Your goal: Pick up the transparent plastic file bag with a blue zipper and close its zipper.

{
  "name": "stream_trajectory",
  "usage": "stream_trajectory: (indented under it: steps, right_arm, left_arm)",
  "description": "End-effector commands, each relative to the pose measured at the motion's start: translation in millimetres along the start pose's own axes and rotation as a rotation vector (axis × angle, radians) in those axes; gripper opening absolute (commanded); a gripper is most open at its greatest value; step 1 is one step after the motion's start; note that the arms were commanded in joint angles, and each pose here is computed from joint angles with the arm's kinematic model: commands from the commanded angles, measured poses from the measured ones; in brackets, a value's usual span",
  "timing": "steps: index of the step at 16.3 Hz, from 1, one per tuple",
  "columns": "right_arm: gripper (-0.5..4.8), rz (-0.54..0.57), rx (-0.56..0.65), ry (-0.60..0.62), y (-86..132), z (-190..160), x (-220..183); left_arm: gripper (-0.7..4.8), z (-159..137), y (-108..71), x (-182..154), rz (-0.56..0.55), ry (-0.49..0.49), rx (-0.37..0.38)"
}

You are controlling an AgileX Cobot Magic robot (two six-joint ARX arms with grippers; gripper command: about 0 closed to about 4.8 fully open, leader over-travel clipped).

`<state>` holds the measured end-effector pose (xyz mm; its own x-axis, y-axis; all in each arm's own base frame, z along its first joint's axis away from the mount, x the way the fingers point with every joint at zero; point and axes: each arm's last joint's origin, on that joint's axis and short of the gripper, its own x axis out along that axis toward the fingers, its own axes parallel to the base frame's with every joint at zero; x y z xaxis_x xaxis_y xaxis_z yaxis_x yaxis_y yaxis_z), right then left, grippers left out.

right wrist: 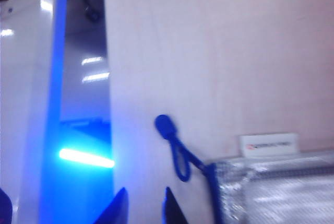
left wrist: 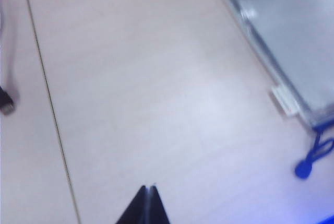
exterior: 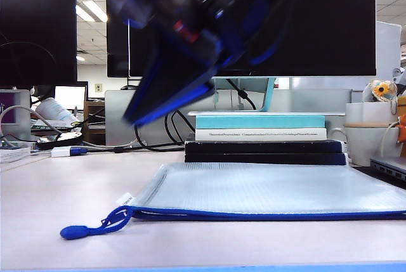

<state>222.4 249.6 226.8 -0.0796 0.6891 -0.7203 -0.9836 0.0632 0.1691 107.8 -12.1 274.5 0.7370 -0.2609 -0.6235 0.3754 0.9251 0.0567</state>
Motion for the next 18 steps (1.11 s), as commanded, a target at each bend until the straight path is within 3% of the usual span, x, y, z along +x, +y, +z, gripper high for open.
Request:
stream_trajectory:
  steps: [1, 2, 3, 7, 18]
  right_arm:
    - [1.90, -0.018, -0.142, 0.152, 7.8, 4.6, 24.9]
    - [1.90, -0.077, -0.249, 0.233, 7.8, 3.7, 43.7]
    - [1.90, -0.085, -0.283, 0.248, 7.8, 3.9, 49.7]
    - [1.90, -0.082, -0.328, 0.246, -1.3, 13.6, 59.3]
    - [1.89, -0.028, -0.325, 0.333, -11.4, 7.4, 80.3]
  left_arm:
    - [-0.06, 0.8, -0.3, -1.6, -0.008, -0.003, -0.005]
    - [-0.06, 0.9, -0.9, -1.6, -0.027, -0.008, -0.004]
    - [-0.06, 1.6, -1.4, -1.6, -0.050, -0.019, -0.003]
    - [-0.06, 2.7, -1.9, -1.5, -0.074, -0.035, 0.000]
    - [-0.06, 5.6, -2.9, 0.6, -0.147, -0.064, 0.003]
